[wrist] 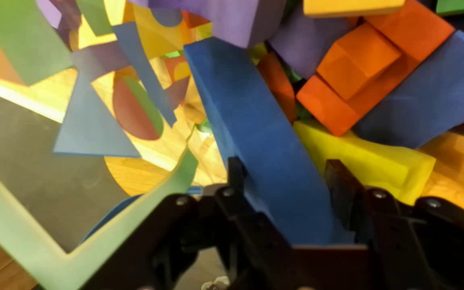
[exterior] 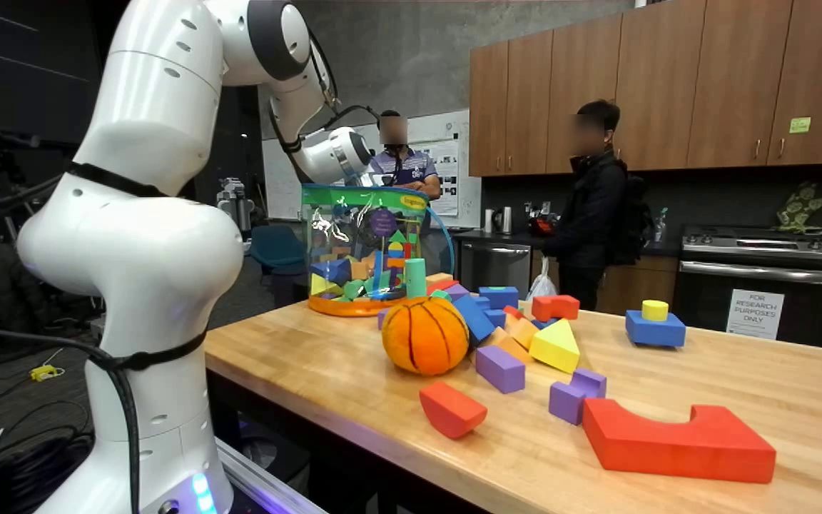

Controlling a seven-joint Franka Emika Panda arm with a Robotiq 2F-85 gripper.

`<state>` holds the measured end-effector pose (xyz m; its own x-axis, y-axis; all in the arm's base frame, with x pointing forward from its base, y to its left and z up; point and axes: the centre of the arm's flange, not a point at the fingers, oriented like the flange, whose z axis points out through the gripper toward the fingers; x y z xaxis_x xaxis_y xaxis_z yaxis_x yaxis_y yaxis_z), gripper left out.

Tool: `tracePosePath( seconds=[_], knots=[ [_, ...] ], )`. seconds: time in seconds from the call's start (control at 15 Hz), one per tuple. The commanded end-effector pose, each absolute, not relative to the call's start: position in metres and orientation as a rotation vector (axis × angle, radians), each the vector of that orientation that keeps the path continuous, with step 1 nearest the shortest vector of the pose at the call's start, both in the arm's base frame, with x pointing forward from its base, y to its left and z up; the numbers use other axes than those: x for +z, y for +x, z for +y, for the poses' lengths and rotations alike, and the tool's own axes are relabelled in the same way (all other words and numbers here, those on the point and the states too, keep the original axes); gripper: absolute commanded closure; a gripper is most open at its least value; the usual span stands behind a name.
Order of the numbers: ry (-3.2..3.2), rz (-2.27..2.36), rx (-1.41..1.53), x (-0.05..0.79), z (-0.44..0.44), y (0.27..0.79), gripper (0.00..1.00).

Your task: Remove one blue block from the clear bag.

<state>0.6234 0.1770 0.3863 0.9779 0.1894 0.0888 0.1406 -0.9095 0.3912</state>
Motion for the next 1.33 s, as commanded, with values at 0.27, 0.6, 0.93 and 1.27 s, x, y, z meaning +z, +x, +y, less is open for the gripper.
tracePosePath(
  seconds=[0.27, 0.6, 0.93, 1.27],
  knots=[
    [2.725, 0.254, 0.217, 0.405, 0.178, 0.612, 0.75],
    [2.673, 0.245, 0.385, 0.447, 0.172, 0.588, 0.83],
    [2.594, 0.168, 0.583, 0.5, 0.163, 0.561, 0.84],
    [2.471, 0.025, 0.81, 0.555, 0.152, 0.534, 0.84]
  ],
)
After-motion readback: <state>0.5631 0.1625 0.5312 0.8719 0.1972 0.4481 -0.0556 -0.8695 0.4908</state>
